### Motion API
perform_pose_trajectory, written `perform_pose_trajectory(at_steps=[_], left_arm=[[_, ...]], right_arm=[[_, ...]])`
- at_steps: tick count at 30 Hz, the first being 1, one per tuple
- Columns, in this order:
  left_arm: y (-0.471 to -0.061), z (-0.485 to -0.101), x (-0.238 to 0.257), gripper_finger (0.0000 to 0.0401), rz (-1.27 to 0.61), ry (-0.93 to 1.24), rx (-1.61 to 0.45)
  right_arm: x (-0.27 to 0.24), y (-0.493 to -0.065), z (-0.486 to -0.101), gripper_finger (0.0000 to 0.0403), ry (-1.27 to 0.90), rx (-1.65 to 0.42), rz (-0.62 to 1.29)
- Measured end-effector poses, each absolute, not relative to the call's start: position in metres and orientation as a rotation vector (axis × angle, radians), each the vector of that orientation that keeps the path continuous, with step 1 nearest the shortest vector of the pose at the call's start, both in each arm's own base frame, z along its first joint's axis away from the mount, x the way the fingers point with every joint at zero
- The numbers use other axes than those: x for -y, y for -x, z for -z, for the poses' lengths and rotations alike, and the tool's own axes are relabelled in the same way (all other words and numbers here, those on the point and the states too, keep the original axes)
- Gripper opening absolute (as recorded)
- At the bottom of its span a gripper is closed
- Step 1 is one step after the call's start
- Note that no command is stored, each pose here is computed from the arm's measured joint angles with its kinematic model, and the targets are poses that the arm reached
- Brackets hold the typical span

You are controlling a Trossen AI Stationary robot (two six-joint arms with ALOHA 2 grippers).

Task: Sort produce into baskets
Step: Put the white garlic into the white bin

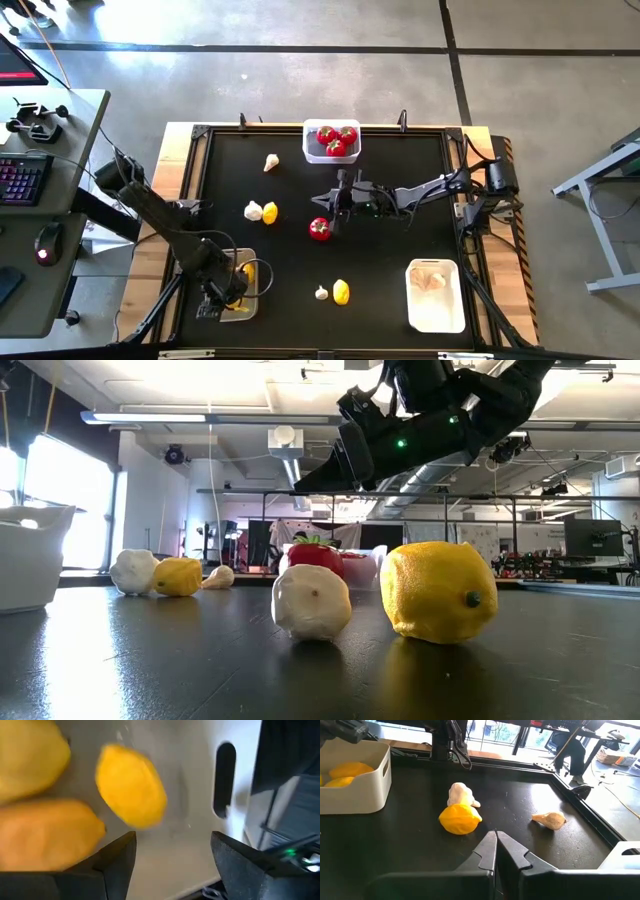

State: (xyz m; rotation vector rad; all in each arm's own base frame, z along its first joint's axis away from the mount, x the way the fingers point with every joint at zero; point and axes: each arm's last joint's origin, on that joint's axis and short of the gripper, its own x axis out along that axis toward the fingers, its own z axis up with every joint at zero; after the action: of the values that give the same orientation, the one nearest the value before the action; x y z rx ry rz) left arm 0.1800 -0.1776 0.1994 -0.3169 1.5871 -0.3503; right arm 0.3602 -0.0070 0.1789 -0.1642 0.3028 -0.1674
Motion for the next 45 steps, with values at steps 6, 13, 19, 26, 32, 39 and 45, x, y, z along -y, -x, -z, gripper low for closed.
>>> perform_pose_trajectory(at_steps=[6, 13, 19, 26, 32, 39, 45], left_arm=[[-0.176, -0.209, 0.161, 0.0191, 0.308, 0.354, -1.634], [-0.185, -0.228, 0.133, 0.0066, 0.347, 0.258, -1.441], [-0.199, -0.241, 0.104, 0.0009, 0.358, 0.132, -1.213], [-0.212, -0.224, 0.067, 0.0001, 0.39, 0.079, -0.953], [-0.221, -0.207, 0.042, 0.0001, 0.406, 0.013, -0.645], [-0.218, -0.192, 0.004, 0.0001, 0.416, -0.028, -0.265], [-0.212, -0.199, -0.022, 0.0001, 0.429, -0.089, -0.053]], right_arm=[[0.007, -0.36, -0.179, 0.0, 0.182, -0.304, 0.165], [0.005, -0.36, -0.179, 0.0, 0.184, -0.305, 0.162], [0.001, -0.36, -0.178, 0.0, 0.195, -0.314, 0.19], [-0.003, -0.356, -0.169, 0.0, 0.183, -0.416, 0.18], [-0.003, -0.353, -0.171, 0.0, 0.161, -0.446, 0.171], [0.001, -0.318, -0.196, 0.0, 0.068, -0.637, 0.303], [-0.006, -0.294, -0.224, 0.0, -0.047, -0.635, 0.327]])
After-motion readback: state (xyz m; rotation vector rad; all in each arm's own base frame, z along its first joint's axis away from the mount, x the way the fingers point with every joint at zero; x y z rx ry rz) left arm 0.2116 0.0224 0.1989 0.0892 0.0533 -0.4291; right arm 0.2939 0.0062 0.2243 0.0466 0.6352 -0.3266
